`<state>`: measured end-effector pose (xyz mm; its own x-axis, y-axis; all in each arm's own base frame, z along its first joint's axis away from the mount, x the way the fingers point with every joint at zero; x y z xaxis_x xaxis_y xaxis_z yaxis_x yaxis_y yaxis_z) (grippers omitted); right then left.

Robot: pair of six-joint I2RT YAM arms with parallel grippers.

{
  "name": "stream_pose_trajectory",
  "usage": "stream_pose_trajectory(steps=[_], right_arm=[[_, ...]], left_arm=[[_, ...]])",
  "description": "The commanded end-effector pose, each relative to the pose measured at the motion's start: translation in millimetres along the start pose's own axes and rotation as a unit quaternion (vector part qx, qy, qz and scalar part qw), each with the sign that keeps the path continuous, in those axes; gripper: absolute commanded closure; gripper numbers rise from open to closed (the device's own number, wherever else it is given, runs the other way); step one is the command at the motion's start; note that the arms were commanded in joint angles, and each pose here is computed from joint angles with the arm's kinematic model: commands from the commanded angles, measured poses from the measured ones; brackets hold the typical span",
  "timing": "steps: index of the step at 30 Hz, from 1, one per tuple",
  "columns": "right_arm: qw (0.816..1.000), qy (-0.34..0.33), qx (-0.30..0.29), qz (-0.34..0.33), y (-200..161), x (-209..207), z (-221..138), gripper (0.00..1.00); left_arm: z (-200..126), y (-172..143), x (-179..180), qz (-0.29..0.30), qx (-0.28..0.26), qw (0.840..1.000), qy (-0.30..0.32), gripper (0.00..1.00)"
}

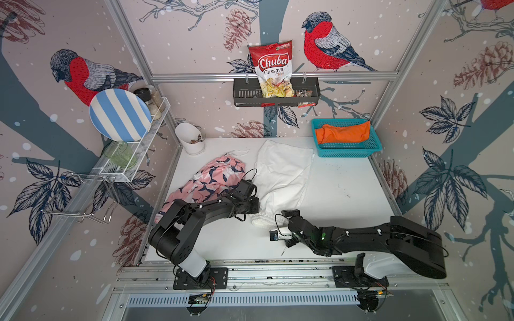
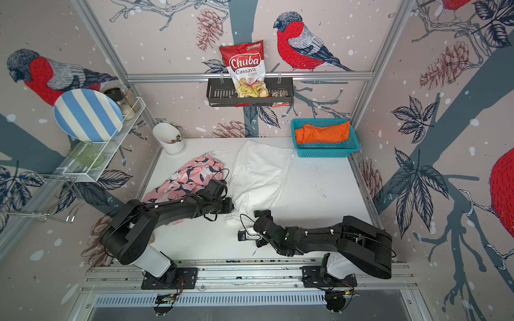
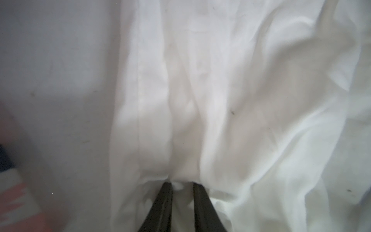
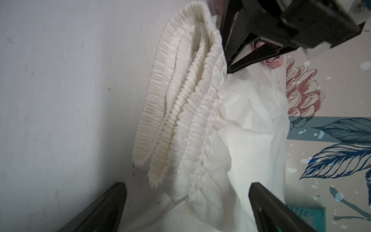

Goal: Roll up the shorts
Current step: Roll the shorts at the center of the board.

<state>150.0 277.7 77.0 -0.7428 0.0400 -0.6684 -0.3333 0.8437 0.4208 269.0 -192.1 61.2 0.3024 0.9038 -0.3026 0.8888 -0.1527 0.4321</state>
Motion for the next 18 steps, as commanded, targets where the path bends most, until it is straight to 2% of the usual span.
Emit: stream_pose_trajectory(steps=[1,6,8,13,16,18], right_arm=[[0.999,-0.023,-0.003,-0.042,0.7,0.7,7.0,0.01],[0.998,-0.027,-0.009,-0.054,2.7,2.0,11.2,0.10],[0.998,-0.023,-0.012,-0.057,3.3,3.0,10.9,0.20],[0.999,-0.007,-0.023,-0.047,6.9,3.6,7.1,0.59],[0.999,-0.006,-0.020,-0.031,7.3,0.7,7.7,0.70],[1.000,-0.007,-0.018,-0.017,7.5,-2.5,8.1,0.73]], left_arm=[[3.3,-24.3,10.8,-0.004,0.057,0.998,0.021,0.75],[3.8,-23.4,8.5,-0.005,0.057,0.998,0.013,0.75],[3.9,-23.7,8.8,-0.005,0.058,0.998,0.014,0.75],[1.5,-22.1,7.6,-0.006,0.057,0.998,0.012,0.74],[-5.3,-17.9,5.3,-0.004,0.050,0.999,0.012,0.73],[-14.8,-10.5,1.9,-0.005,0.036,0.999,0.010,0.72]])
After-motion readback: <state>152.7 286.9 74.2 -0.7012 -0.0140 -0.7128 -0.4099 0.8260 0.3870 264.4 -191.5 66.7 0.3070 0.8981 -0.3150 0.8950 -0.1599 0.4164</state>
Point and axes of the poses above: each gripper's point midway between its finger pads, its own z axis out along the fingers, its own x axis along the line the jaws close on, y = z × x, the point moved 5 cm from there along -z, back along the fingers, and after that the axes turned 11 degrees about z, right-handed, at the moved point
